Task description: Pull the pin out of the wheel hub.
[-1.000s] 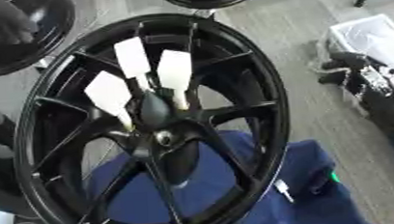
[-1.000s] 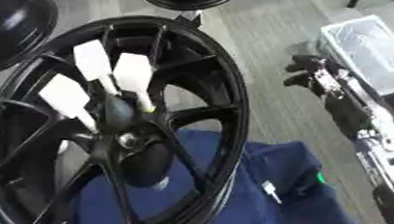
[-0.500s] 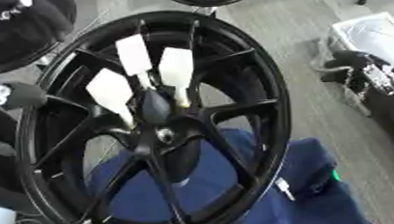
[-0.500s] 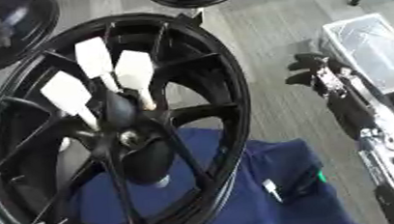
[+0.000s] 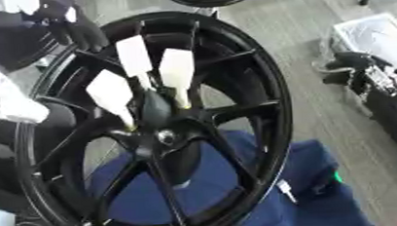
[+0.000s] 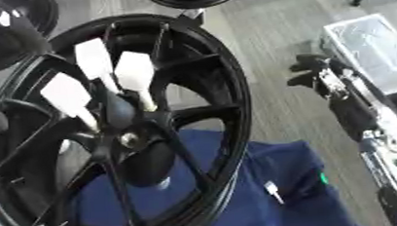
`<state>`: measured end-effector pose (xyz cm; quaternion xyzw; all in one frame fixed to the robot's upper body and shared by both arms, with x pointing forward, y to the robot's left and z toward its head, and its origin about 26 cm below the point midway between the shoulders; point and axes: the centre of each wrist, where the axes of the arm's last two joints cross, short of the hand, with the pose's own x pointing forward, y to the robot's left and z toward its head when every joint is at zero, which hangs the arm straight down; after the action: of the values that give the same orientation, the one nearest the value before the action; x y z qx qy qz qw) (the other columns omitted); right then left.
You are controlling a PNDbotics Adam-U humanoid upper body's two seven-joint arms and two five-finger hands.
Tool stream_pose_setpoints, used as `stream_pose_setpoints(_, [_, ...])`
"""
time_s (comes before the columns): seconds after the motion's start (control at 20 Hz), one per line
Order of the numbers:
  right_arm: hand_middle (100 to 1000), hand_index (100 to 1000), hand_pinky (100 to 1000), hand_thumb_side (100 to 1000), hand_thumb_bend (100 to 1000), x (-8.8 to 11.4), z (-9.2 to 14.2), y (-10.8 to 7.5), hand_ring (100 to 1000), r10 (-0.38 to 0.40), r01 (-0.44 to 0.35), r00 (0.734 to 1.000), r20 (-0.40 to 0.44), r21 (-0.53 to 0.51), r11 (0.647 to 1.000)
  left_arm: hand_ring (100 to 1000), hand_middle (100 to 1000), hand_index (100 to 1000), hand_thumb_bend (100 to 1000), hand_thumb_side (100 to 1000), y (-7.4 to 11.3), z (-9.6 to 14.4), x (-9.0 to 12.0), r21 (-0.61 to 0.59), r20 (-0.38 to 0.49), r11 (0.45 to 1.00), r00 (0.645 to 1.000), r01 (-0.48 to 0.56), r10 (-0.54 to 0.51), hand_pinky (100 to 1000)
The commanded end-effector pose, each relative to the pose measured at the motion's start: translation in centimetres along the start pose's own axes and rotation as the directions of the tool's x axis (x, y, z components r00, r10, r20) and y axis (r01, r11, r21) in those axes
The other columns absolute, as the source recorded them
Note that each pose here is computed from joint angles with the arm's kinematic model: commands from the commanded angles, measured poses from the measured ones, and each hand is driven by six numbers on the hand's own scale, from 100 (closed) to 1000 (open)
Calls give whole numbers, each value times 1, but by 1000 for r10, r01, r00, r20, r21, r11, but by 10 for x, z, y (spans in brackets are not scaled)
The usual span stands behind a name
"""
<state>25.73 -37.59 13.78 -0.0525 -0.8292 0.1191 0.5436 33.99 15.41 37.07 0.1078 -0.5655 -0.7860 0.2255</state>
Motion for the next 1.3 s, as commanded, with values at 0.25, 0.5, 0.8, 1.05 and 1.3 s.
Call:
stream_pose_setpoints(0.25, [721,815,893,727,100,7,-3,-4,697,35,-35,999,11,17,999,804,758,861,574,278,0,-4,-4,-20,-50,996,995,89,-90,802])
stream_pose_setpoints(0.5, [721,816,893,728,100,6,-3,-4,697,36,-36,999,9,18,999,792,744,850,578,290,-4,-4,-12,-29,-72,996,994,82,-84,795])
stream_pose_setpoints(0.8, [721,816,893,730,100,6,-3,-4,698,37,-37,999,7,21,999,787,746,862,587,288,-7,-3,-17,-35,-90,997,993,73,-76,791])
stream_pose_setpoints(1.05, [721,816,893,729,100,6,-3,-4,698,36,-36,999,8,22,999,789,753,862,595,287,-10,-3,-17,-41,-97,997,993,68,-72,791])
stream_pose_setpoints(1.3, [722,816,893,728,100,6,-3,-4,698,36,-36,999,8,23,999,789,749,854,597,291,-13,-6,-20,-53,-106,997,992,65,-70,791])
